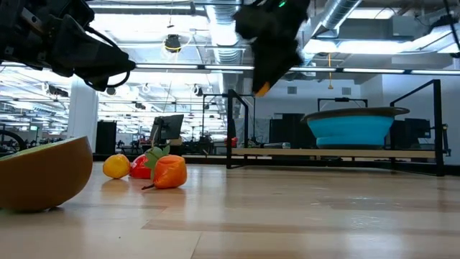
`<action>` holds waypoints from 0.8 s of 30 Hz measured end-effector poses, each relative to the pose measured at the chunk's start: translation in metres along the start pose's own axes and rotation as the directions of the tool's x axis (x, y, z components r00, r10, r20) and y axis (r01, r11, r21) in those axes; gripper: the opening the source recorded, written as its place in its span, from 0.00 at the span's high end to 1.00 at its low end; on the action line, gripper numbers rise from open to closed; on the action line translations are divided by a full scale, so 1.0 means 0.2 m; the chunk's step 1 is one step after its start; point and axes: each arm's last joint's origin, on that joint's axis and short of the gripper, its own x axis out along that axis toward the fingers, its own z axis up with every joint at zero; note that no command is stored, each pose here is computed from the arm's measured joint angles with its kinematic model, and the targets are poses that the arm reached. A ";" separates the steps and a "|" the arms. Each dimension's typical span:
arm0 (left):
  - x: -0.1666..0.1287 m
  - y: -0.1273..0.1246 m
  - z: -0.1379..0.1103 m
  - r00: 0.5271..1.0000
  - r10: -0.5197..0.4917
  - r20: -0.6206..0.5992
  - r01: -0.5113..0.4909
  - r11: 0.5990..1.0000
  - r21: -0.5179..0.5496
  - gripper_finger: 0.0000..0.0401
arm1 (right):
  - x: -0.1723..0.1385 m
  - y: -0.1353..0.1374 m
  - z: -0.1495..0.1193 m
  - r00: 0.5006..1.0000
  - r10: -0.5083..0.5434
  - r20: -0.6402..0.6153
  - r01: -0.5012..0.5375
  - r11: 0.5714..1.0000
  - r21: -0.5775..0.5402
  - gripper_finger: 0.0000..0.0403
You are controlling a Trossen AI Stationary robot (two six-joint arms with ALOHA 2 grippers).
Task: Pick & Place Fruit
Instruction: Put the orange pear into the blue colander
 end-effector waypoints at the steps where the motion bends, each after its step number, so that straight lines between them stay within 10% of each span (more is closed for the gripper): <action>1: 0.00 0.00 0.00 1.000 0.000 0.000 0.000 1.000 0.000 0.74 | -0.05 -0.03 0.00 1.000 -0.008 -0.008 0.008 1.000 0.004 0.79; 10: 0.00 0.00 0.00 1.000 0.000 0.001 0.000 1.000 0.001 0.74 | -0.29 -0.36 -0.03 0.987 -0.143 -0.073 0.149 0.986 0.078 0.80; 24: 0.00 0.00 0.00 1.000 0.000 0.001 0.000 1.000 0.001 0.74 | -0.09 -0.87 -0.13 0.826 -0.361 -0.433 0.439 0.893 0.093 0.80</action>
